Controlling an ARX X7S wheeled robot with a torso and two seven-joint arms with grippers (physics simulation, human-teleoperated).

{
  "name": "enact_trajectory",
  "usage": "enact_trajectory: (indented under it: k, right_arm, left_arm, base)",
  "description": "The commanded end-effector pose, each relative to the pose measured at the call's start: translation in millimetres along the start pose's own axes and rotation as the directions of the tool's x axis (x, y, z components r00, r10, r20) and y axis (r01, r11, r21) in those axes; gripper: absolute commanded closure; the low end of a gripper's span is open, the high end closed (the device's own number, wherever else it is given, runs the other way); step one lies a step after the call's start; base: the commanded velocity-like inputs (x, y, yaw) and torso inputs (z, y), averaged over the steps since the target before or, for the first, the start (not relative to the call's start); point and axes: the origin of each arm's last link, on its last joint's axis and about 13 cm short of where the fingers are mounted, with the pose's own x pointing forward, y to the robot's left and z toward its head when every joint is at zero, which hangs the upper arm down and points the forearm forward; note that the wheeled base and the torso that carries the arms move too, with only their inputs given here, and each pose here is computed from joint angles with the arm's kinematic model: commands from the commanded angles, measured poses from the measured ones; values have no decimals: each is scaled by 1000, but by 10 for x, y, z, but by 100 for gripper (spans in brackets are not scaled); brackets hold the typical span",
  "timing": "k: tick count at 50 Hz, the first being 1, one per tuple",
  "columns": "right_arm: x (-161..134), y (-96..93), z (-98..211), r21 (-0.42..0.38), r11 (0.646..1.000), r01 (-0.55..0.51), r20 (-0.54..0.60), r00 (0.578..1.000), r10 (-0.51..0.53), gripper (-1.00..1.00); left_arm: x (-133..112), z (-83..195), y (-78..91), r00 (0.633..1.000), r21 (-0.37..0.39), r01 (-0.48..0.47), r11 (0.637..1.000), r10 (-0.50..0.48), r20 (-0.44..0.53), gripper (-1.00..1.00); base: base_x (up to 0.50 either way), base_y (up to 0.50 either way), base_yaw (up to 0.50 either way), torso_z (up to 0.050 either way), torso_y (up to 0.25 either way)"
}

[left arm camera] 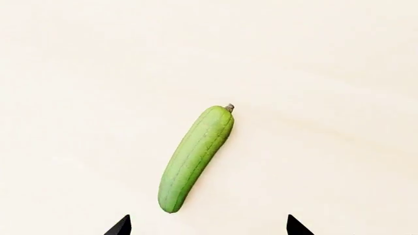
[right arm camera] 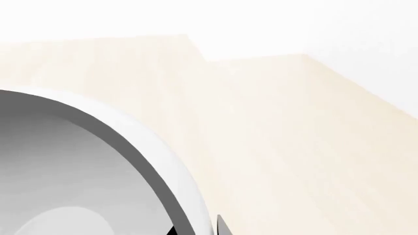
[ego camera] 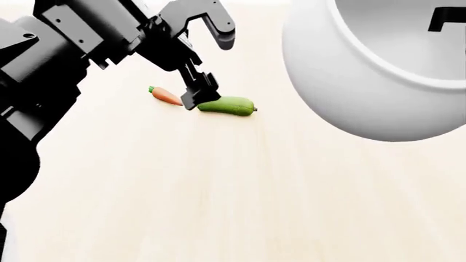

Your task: Place the two vegetables and bowl onto the tray for setting up a vegetable dip station.

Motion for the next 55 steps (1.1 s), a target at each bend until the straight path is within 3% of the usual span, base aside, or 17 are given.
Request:
enact_trajectory:
  k: [1, 6, 13, 17, 21, 26, 31, 33, 37, 39, 42, 43, 52, 55]
  right_arm:
    - [-14, -8, 19, 5, 1000, 0, 14, 1000, 0, 100]
    - [-24, -10, 25, 5, 1000, 0, 17, 1000, 0, 100]
    - [-19, -2, 26, 2, 1000, -2, 15, 1000, 2, 100]
    - [-12, 4, 21, 0, 1000, -4, 14, 1000, 4, 100]
    - [-8, 8, 23, 0, 1000, -6, 12, 1000, 6, 100]
    - [-5, 10, 21, -2, 1000, -7, 13, 1000, 7, 100]
    - [-8, 6, 20, -4, 1000, -8, 14, 1000, 8, 100]
    - [-4, 13, 20, -6, 1000, -9, 12, 1000, 9, 100]
    - [-5, 11, 20, -7, 1000, -9, 13, 1000, 9, 100]
    - [-9, 12, 27, -7, 1000, -11, 16, 1000, 11, 100]
    - [-6, 17, 23, -9, 1000, -11, 14, 1000, 11, 100]
    - [-8, 18, 23, -8, 1000, -11, 14, 1000, 11, 100]
    - [-11, 18, 24, -10, 1000, -11, 14, 1000, 11, 100]
    - [-12, 16, 26, -9, 1000, -12, 16, 1000, 13, 100]
  left_arm:
    - [-48, 5, 110, 996, 56, -88, 995, 88, -10, -100]
    - [-37, 25, 93, 996, 65, -91, 994, 92, -9, -100]
    - [-57, 59, 112, 993, 159, -112, 981, 106, 46, -100]
    - [-91, 73, 120, 992, 135, -125, 983, 121, 36, -100]
    - [-80, 68, 125, 989, 192, -137, 972, 123, 83, -100]
    - [-71, 83, 133, 986, 160, -159, 974, 149, 73, -100]
    - [-90, 140, 171, 974, 209, -206, 956, 180, 137, -100]
    - [-92, 134, 172, 972, 173, -219, 960, 200, 123, -100]
    - [-114, 161, 189, 964, 226, -245, 943, 212, 158, -100]
    - [-127, 175, 187, 957, 205, -261, 943, 225, 183, -100]
    - [-131, 201, 183, 960, 228, -249, 941, 208, 189, -100]
    - [-133, 203, 171, 965, 201, -234, 951, 202, 170, -100]
    - [-139, 249, 172, 949, 245, -264, 933, 206, 239, -100]
    - [-143, 259, 165, 951, 220, -248, 943, 194, 241, -100]
  base:
    - [0, 0, 0, 0, 0]
    - [0, 0, 0, 0, 0]
    - [0, 0, 0, 7, -107]
    - [0, 0, 0, 6, -84]
    - [0, 0, 0, 7, -124]
    - [0, 0, 0, 8, -108]
    - [0, 0, 0, 3, -45]
    - [0, 0, 0, 19, -250]
    - [0, 0, 0, 2, -16]
    - [0, 0, 0, 1, -51]
    - [0, 0, 0, 14, -250]
    - [0, 0, 0, 15, -250]
    - [-1, 0, 0, 8, -113]
    - [0, 0, 0, 20, -244]
